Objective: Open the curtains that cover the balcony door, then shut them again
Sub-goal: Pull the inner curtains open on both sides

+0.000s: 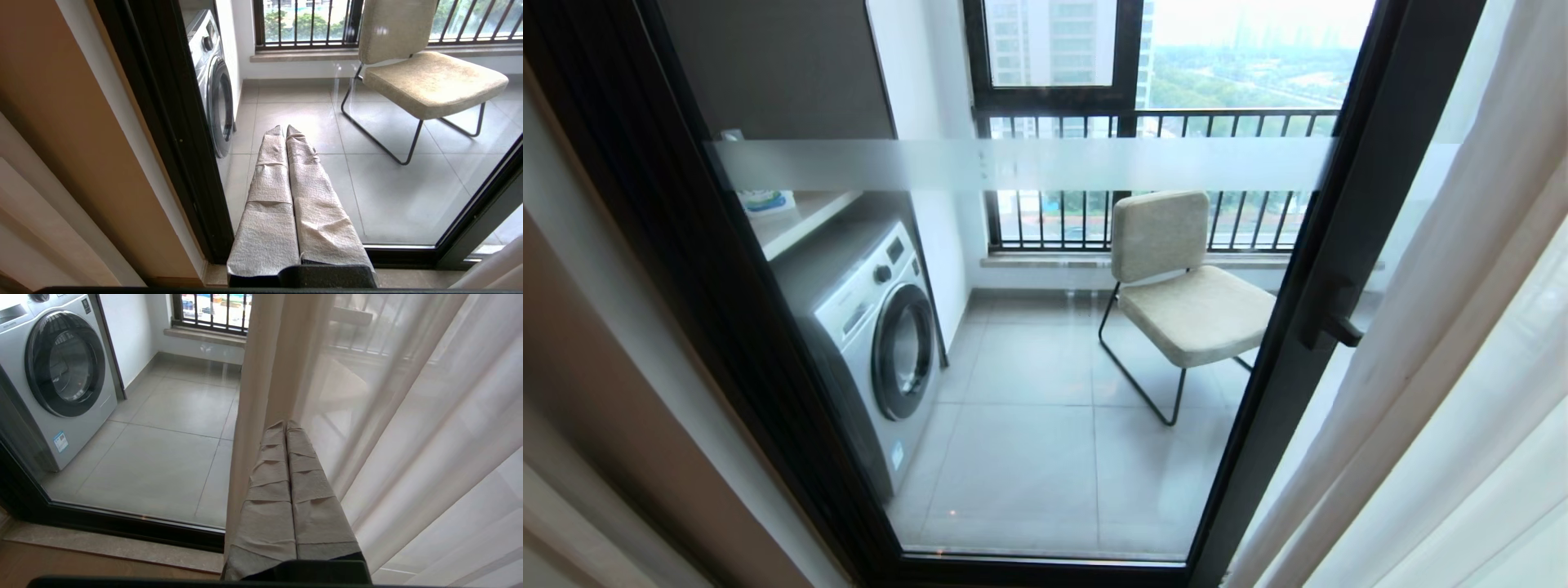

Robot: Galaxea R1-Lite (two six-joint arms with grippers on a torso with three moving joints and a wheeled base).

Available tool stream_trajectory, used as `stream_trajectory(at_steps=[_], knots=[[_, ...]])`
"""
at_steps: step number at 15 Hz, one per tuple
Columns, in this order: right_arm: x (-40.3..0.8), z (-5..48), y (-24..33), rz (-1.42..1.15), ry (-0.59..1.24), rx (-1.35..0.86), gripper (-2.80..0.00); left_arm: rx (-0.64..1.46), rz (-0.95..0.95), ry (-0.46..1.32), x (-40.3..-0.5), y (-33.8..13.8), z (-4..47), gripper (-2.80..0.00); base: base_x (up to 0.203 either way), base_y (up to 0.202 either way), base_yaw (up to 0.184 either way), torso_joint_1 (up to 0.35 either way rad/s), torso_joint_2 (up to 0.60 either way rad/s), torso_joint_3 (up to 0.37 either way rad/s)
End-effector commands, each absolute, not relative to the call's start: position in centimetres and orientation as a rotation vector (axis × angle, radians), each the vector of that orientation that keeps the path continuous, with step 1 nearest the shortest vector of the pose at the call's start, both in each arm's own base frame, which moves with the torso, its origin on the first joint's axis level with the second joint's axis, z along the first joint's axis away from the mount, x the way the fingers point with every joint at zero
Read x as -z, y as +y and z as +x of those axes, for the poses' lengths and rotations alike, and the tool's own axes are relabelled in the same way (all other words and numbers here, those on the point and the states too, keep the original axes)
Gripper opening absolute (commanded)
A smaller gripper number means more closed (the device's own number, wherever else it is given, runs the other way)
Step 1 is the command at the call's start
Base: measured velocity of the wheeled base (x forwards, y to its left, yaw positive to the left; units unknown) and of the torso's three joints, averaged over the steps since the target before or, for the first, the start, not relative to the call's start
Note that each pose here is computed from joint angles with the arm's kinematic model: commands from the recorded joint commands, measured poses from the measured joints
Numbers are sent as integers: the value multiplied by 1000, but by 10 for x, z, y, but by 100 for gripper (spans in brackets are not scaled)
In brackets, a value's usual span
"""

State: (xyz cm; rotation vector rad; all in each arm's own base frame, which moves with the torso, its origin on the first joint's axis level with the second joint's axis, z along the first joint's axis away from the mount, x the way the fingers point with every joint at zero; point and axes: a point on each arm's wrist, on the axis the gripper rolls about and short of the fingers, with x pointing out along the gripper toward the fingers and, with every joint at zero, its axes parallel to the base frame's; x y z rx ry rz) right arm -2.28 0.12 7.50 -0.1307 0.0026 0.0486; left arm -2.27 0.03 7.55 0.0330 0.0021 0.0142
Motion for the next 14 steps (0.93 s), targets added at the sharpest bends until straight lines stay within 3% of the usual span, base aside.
stream_trajectory(at_steps=[1,6,14], knots=[[-75,-23,1,-132,2,-49,-280,-15,31,2,-76,0,-23,-280,0,-195,6,1,2,6],[-75,-23,1,-132,3,-49,-280,-15,28,2,-76,0,-23,-280,0,-168,2,2,2,0],[-75,-23,1,-132,3,-49,-280,-15,26,2,-76,0,-23,-280,0,0,0,0,0,0]])
